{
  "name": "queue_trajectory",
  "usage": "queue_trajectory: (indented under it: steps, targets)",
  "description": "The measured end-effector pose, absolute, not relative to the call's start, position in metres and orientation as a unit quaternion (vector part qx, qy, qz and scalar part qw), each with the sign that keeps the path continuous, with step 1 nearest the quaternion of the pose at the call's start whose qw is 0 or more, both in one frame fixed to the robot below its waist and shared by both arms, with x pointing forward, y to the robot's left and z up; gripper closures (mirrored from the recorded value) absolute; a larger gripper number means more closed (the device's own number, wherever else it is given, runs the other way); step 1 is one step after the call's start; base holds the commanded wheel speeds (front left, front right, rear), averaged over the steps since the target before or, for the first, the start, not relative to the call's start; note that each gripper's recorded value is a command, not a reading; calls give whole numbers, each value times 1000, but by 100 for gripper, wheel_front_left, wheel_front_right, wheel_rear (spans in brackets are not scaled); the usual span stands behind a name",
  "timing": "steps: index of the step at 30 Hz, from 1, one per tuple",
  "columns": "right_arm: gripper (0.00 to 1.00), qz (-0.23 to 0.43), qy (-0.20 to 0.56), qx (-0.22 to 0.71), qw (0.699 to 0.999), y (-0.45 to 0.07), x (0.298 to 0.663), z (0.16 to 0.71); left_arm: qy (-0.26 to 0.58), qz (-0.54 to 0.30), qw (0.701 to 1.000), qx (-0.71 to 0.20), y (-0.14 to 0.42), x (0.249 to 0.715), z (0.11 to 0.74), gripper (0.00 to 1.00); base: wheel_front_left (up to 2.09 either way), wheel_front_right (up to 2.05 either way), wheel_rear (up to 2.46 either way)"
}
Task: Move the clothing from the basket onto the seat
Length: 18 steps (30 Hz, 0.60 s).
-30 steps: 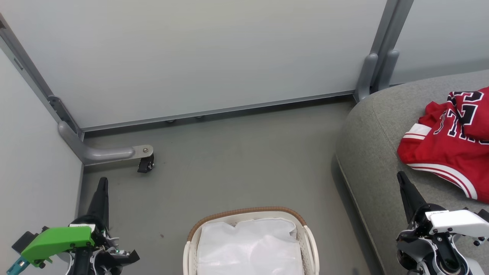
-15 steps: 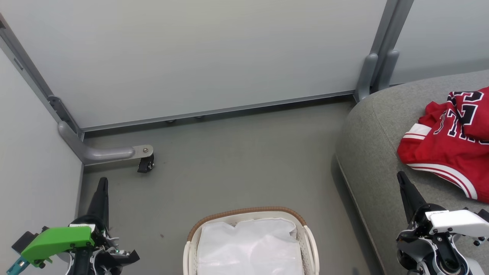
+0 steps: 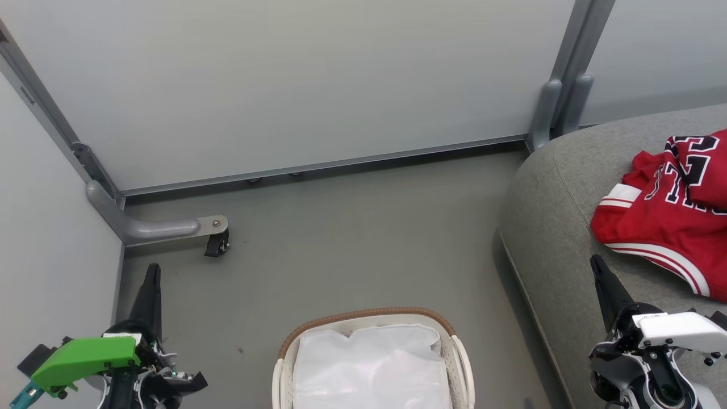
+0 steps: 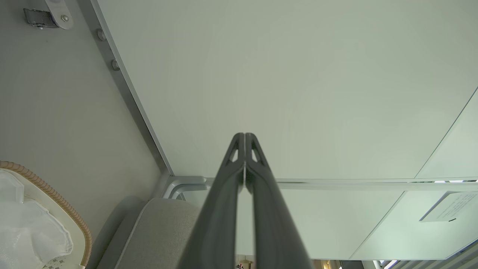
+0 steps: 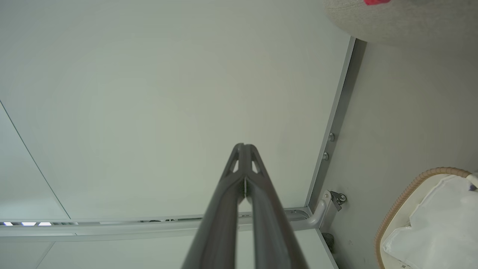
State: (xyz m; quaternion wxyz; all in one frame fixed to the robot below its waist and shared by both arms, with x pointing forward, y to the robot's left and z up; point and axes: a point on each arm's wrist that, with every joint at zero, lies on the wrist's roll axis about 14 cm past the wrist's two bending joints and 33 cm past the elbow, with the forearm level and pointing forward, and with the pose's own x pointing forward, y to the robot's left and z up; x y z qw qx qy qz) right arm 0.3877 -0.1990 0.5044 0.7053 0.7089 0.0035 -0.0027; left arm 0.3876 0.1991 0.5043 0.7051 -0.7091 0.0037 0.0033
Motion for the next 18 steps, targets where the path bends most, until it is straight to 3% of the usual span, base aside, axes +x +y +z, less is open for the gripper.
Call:
queue_trajectory:
  steps: [18]
  targets:
    - [100,-3,3,709,705,-199,388,504,4,3,705,-709,199,388,504,100,0,0,0]
